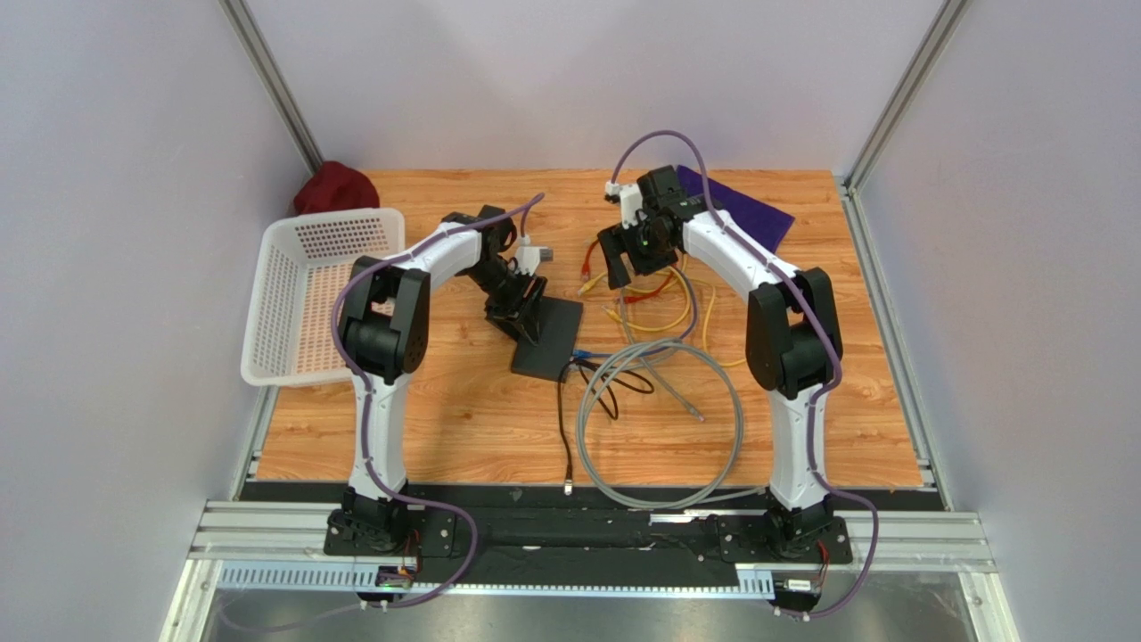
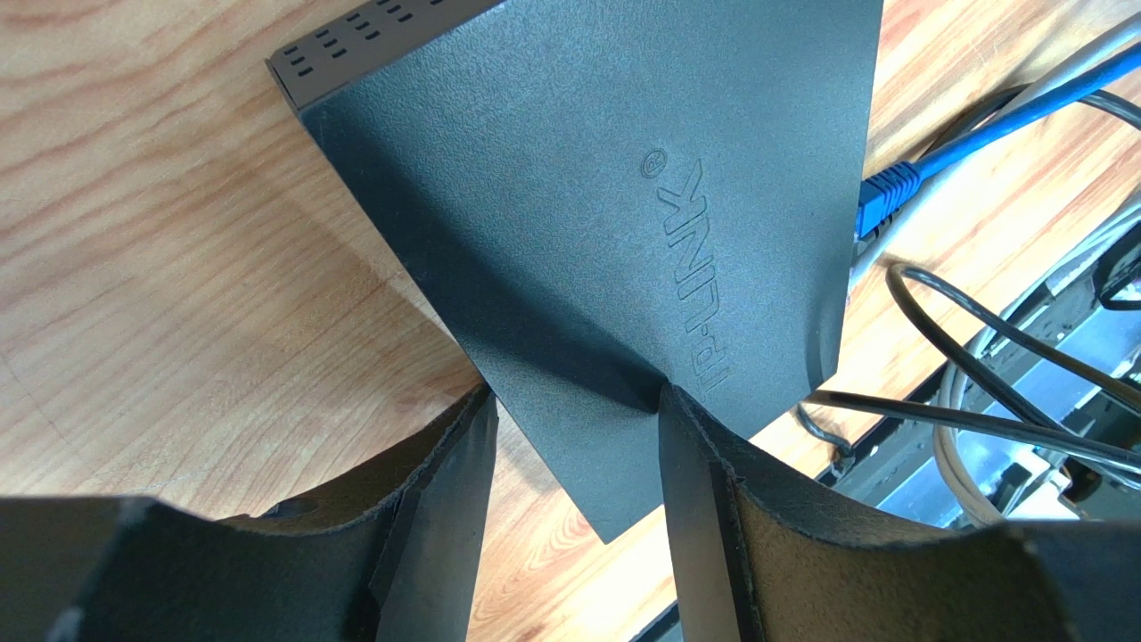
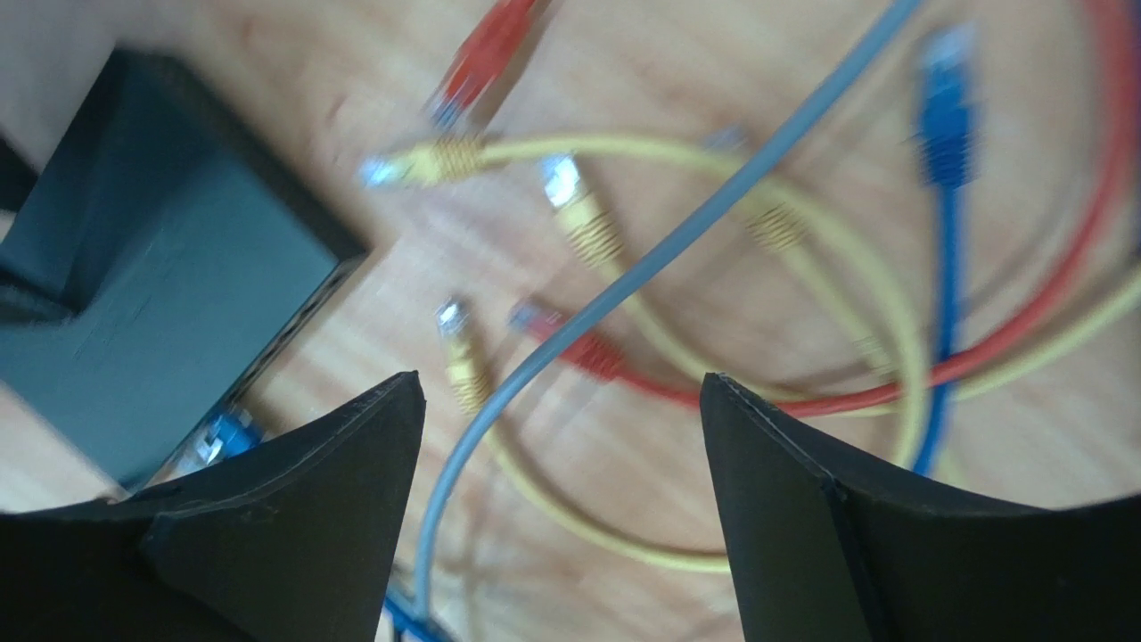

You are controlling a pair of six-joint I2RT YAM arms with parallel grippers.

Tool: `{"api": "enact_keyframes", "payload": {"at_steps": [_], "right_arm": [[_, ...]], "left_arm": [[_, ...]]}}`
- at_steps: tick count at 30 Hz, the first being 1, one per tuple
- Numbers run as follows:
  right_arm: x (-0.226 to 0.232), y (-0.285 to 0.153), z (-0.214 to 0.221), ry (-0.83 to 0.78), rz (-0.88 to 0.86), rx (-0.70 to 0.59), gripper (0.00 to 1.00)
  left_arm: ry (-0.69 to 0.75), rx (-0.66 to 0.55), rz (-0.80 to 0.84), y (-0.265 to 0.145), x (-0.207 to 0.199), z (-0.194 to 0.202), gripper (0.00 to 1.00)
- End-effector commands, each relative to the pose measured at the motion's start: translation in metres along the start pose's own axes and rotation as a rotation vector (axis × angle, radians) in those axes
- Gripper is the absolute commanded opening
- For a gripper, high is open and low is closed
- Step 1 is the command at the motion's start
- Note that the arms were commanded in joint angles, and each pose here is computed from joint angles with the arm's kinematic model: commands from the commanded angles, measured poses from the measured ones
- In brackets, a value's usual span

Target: Pull the plug from the switch port

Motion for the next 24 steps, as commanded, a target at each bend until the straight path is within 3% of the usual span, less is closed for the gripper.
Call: {"api": "enact_keyframes", "payload": {"at_steps": [1, 5, 7, 8, 9, 10, 11, 12, 15, 19, 24], "right_arm": [[0.028, -0.005, 0.019, 0.044, -0.164, 0.071, 0.76], [0.034, 0.009, 0.033, 0.043, -0.209, 0.122, 0.71], [0.033, 0.015, 0.034, 0.041, -0.208, 0.135, 0.63], [0.034, 0.015, 0.033, 0.041, -0.214, 0.138, 0.54], [0.034, 0.014, 0.026, 0.034, -0.221, 0.120, 0.33], [0.034, 0.013, 0.022, 0.028, -0.227, 0.108, 0.22], [0.035, 0.011, 0.019, 0.026, -0.237, 0.102, 0.04], [0.036, 0.005, 0.006, 0.013, -0.257, 0.063, 0.00], [0.050, -0.007, -0.012, 0.015, -0.424, 0.000, 0.00], [0.055, -0.023, -0.036, 0.160, -0.680, -0.080, 0.00], [0.050, -0.016, -0.038, 0.243, -0.688, -0.085, 0.00]], "left_arm": [[0.038, 0.029, -0.021, 0.017, 0.004, 0.000, 0.57], [0.036, 0.032, -0.024, 0.018, 0.005, 0.000, 0.57], [0.036, 0.034, -0.025, 0.018, 0.005, 0.001, 0.56], [0.037, 0.033, -0.026, 0.017, 0.005, 0.001, 0.57], [0.036, 0.034, -0.025, 0.017, 0.005, 0.002, 0.57], [0.039, 0.032, -0.027, 0.016, 0.005, 0.002, 0.57], [0.036, 0.034, -0.025, 0.017, 0.005, 0.002, 0.57], [0.038, 0.034, -0.025, 0.017, 0.004, 0.003, 0.57], [0.037, 0.033, -0.027, 0.017, 0.005, 0.002, 0.57], [0.039, 0.035, -0.025, 0.018, 0.005, 0.002, 0.57], [0.039, 0.035, -0.028, 0.017, 0.005, 0.003, 0.57]]}}
Point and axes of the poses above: each gripper's point midway between its finger pads, its own y axis out along the fingers, its own x axis along the line the jaws close on, z = x × y, the point moved 7 cm from there along -y, back along the fingers, and after that the axes turned 6 degrees about -y, right-handed, at the moved point
